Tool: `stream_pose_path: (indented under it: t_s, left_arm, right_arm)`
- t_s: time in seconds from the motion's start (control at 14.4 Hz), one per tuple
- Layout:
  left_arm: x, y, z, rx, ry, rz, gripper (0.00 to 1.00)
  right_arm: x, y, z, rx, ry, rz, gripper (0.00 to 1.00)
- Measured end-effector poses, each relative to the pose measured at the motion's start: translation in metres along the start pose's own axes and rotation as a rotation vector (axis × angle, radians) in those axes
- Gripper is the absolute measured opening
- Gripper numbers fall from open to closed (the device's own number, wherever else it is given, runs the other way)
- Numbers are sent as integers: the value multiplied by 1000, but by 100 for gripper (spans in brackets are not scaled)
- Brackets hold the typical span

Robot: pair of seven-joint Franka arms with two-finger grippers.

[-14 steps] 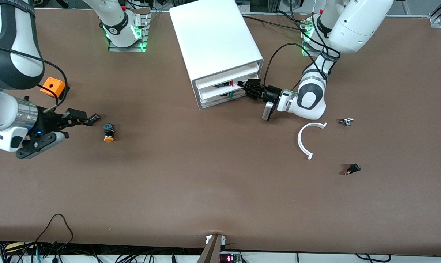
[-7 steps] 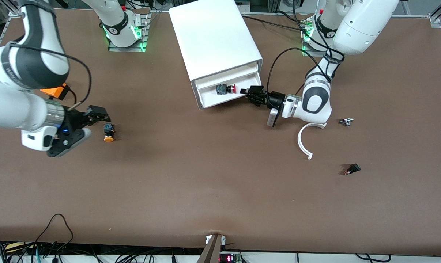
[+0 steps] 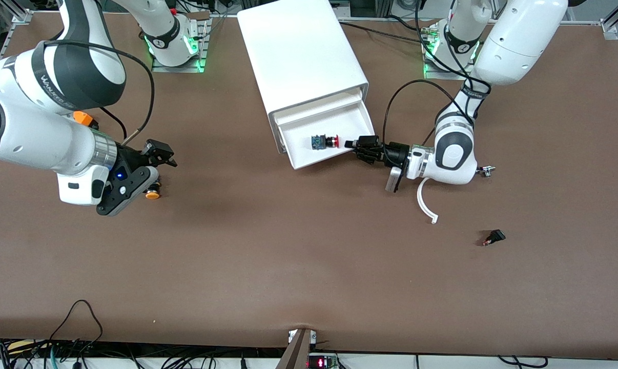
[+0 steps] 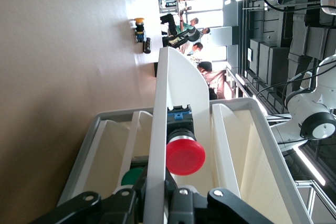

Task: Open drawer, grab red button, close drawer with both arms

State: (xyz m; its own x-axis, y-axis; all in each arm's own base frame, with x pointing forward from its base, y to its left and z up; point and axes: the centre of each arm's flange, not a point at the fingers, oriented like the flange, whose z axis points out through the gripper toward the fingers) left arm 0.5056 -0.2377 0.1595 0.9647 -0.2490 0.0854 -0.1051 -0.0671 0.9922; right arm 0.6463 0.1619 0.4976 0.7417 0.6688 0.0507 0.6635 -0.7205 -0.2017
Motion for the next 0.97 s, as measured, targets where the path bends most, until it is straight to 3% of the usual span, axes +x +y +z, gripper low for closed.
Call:
stream_pose_path:
  t_s: [0.42,0.77,0.97]
  left_arm:
    - [15,-2,-13,6,20,-16,11]
    - [19,-1,-17,10,28,-22,11]
    - [23,-1,-26,19,41,-15,33]
  right_arm:
    - [16,1,2,-33,40,-227,100]
    - [63,-59,1,-77,58,-389,100]
    - [91,-102,18,-114,26,-488,100]
